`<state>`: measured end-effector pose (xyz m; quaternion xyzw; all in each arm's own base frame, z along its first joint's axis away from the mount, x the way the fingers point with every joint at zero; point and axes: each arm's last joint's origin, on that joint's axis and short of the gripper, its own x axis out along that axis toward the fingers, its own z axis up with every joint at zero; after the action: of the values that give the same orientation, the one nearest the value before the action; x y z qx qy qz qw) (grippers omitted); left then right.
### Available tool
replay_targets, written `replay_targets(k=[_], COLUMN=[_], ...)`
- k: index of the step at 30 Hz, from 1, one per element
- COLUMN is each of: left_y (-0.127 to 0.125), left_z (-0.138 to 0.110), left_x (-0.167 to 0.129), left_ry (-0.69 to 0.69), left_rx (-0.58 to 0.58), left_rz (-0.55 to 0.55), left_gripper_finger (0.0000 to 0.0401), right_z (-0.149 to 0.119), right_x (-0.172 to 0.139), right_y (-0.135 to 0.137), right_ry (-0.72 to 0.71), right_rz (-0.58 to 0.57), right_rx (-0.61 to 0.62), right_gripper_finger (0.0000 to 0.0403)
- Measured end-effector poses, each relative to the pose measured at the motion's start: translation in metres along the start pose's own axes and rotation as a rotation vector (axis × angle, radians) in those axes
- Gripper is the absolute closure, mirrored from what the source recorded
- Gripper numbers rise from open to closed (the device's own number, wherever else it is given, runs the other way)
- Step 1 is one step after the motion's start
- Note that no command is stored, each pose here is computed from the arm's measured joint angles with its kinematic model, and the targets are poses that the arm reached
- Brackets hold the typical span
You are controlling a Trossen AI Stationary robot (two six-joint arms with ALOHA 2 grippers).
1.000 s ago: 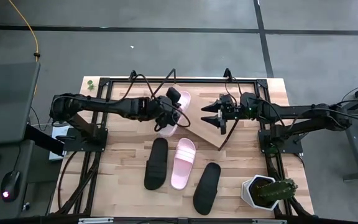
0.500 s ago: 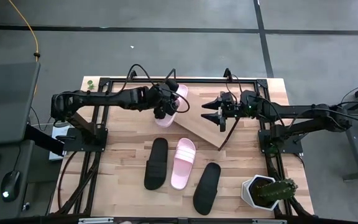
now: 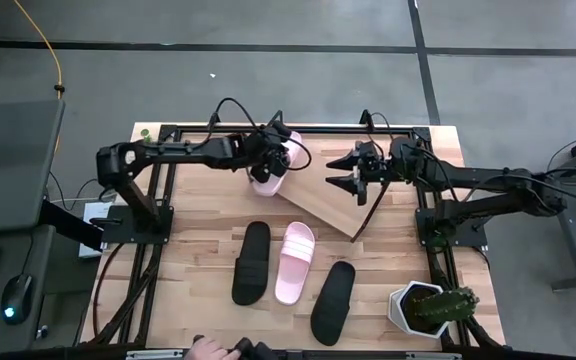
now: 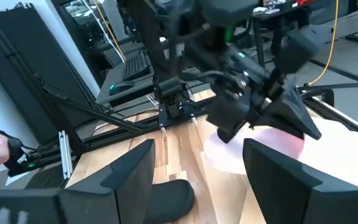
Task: Pick and place slides into the shelf
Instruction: Put the left pink slipper on the shelf
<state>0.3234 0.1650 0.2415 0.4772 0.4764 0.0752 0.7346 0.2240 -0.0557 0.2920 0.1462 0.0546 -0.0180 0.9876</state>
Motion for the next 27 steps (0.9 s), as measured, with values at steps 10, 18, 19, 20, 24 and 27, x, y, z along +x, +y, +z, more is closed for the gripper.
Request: replay_targets(k=[10,18,19,20,24,27], left_y=[0.000,-0.005,-0.007,-0.007,-0.012,-0.014], left_z=[-0.001,-0.001,-0.002,-0.001,-0.003,-0.005], left_x=[0.011,0.015,0.017,0.019,0.026,0.029], left_ry=[0.010,0.005,0.010,0.013,0.027,0.049], left_rx=[0.019,0.037,0.041,0.046,0.071,0.085], left_rz=[0.028,-0.011,-0.024,-0.023,-0.048,-0.060], left_gripper_finger=[0.0401,0.0401,0.0401,0.0401,0.0401,0.0401], right_z=[0.003,0.003,0.003,0.003,0.003,0.003], right_x=[-0.003,-0.004,-0.004,-0.004,-0.004,-0.004], right_y=[-0.009,-0.011,-0.011,-0.011,-0.010,-0.010], right_ry=[0.000,0.010,0.010,0.011,0.009,0.010], right_rz=[0.018,0.034,0.036,0.036,0.039,0.039], right_rx=[-0.013,0.003,0.003,0.003,0.008,0.009], right_gripper_finger=[0.0169,0.0169,0.0169,0.0169,0.0169,0.0169])
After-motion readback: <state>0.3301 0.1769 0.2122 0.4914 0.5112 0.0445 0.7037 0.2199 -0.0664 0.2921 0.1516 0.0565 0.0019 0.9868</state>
